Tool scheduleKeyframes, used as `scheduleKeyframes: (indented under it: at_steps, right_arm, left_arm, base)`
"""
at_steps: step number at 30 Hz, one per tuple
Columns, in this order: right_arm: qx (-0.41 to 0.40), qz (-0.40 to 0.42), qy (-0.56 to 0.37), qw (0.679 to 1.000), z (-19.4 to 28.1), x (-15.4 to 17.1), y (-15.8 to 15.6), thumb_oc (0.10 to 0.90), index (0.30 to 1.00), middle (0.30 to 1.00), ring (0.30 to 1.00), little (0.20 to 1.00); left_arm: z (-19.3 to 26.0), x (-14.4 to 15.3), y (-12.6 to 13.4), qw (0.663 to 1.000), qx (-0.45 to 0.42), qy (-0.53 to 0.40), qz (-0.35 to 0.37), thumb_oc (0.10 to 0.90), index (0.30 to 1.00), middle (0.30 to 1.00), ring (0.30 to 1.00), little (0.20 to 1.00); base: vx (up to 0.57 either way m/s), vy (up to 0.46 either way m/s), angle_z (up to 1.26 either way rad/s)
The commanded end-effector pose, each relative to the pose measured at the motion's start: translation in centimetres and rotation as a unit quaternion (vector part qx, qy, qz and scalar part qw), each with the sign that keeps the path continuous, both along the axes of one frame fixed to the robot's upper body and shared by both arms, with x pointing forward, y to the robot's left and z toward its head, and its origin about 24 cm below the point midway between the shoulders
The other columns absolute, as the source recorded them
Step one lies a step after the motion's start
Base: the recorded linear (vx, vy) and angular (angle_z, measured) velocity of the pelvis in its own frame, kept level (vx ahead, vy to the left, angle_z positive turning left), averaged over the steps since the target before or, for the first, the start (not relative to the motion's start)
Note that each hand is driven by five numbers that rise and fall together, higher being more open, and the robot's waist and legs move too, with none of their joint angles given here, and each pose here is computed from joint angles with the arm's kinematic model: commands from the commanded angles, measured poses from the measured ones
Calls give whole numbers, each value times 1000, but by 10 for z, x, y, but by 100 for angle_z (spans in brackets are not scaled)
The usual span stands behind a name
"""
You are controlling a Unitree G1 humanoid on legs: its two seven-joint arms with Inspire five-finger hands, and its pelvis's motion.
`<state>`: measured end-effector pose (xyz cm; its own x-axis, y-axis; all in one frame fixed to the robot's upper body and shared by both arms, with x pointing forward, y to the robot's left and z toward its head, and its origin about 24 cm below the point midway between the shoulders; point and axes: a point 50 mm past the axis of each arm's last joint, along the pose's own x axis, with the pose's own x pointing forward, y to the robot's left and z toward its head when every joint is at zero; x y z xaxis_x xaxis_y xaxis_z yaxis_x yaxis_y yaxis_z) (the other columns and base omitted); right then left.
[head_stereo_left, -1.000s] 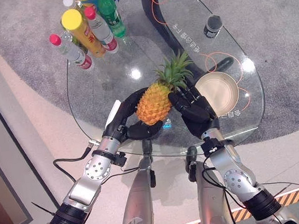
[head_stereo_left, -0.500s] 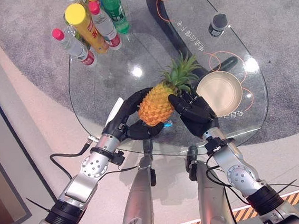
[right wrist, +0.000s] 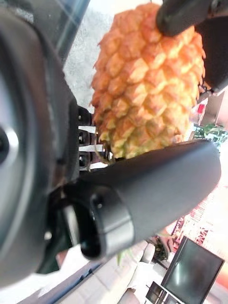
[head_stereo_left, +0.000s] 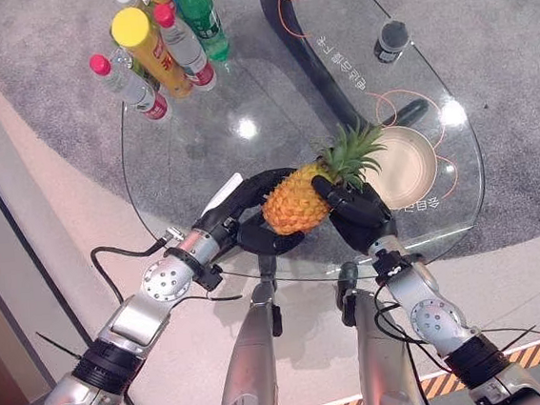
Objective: Pick up the fruit to the plate
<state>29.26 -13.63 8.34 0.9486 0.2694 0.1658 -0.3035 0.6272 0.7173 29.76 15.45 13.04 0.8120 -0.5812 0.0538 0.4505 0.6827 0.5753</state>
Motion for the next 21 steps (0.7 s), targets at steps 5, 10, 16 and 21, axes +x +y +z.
scheduleKeyframes:
  at_steps: [5, 10, 16, 21]
  right_arm:
    - [64, -17, -169, 983, 78, 15, 9, 800, 900, 900, 900, 900]
    - [75, -63, -184, 978, 84, 16, -1, 800, 900, 900, 900, 900]
    - [115, -87, -202, 969, 91, 15, -7, 800, 900, 900, 900, 900]
    - [122, -84, -206, 967, 93, 15, -6, 800, 900, 900, 900, 900]
  left_arm:
    - [21, -24, -45, 984, 5, -19, -175, 100, 300, 300, 300, 200]
    - [17, -25, -46, 983, 7, -1, -184, 100, 300, 300, 300, 200]
    - [15, -25, -47, 983, 7, 4, -184, 100, 300, 300, 300, 200]
    - [16, -24, -46, 983, 8, 3, -183, 100, 300, 300, 300, 200]
  base:
    - [0, 0, 0]
    - [0, 0, 0]
    - [0, 0, 0]
    - [0, 0, 0]
